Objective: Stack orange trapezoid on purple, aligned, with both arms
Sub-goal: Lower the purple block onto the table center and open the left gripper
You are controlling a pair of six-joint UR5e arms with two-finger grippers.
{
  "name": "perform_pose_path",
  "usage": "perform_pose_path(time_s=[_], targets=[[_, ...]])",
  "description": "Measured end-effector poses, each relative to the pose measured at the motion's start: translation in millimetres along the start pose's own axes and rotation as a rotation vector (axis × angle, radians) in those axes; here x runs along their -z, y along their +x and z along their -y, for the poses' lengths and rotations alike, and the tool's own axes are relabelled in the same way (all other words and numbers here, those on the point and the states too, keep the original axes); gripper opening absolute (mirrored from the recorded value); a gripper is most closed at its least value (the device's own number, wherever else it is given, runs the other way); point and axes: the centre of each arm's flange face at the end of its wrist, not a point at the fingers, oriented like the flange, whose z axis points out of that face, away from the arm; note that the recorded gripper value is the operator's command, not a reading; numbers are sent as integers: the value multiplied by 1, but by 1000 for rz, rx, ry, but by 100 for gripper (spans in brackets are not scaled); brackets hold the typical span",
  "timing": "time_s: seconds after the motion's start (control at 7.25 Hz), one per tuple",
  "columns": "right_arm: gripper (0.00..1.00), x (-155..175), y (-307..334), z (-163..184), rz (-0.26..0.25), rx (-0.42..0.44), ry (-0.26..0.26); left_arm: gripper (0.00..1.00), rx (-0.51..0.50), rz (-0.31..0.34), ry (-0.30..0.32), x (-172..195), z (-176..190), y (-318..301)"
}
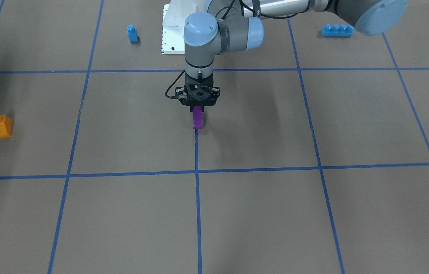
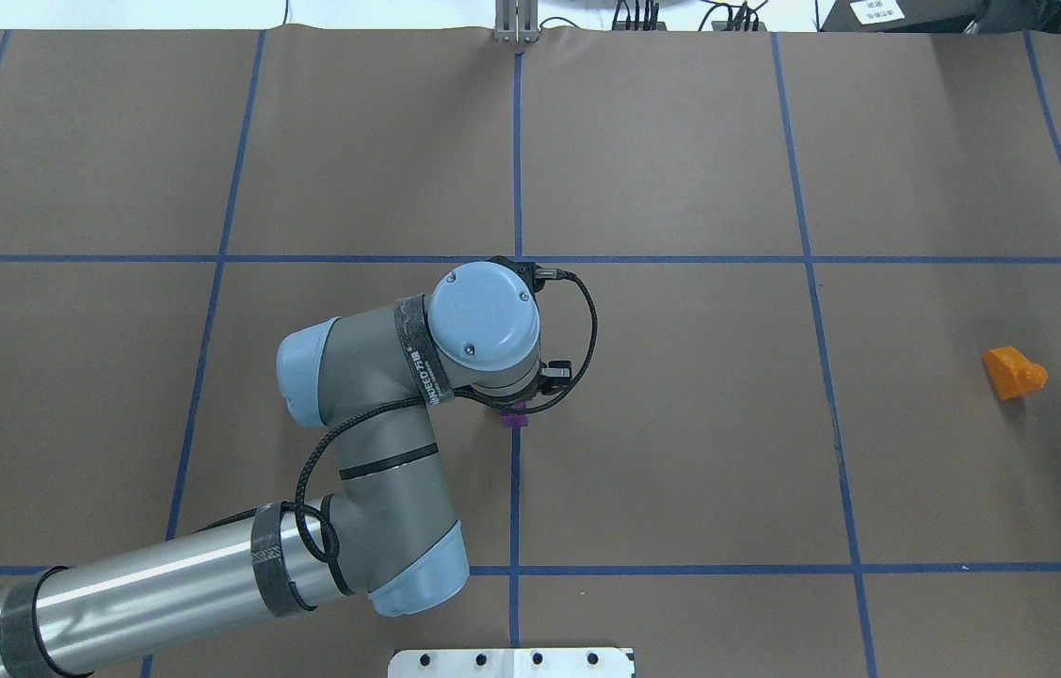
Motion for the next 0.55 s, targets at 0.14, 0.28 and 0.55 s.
perform_pose_path(time_s=[0.14, 0.28, 0.55], targets=[[100, 0, 0, 0, 0, 0, 0, 0, -1, 7, -2, -4, 0, -1], [100, 0, 0, 0, 0, 1, 0, 0, -5, 9, -3, -6, 0, -1], [100, 0, 0, 1, 0, 1, 1, 0, -15, 10, -3, -7, 0, -1]])
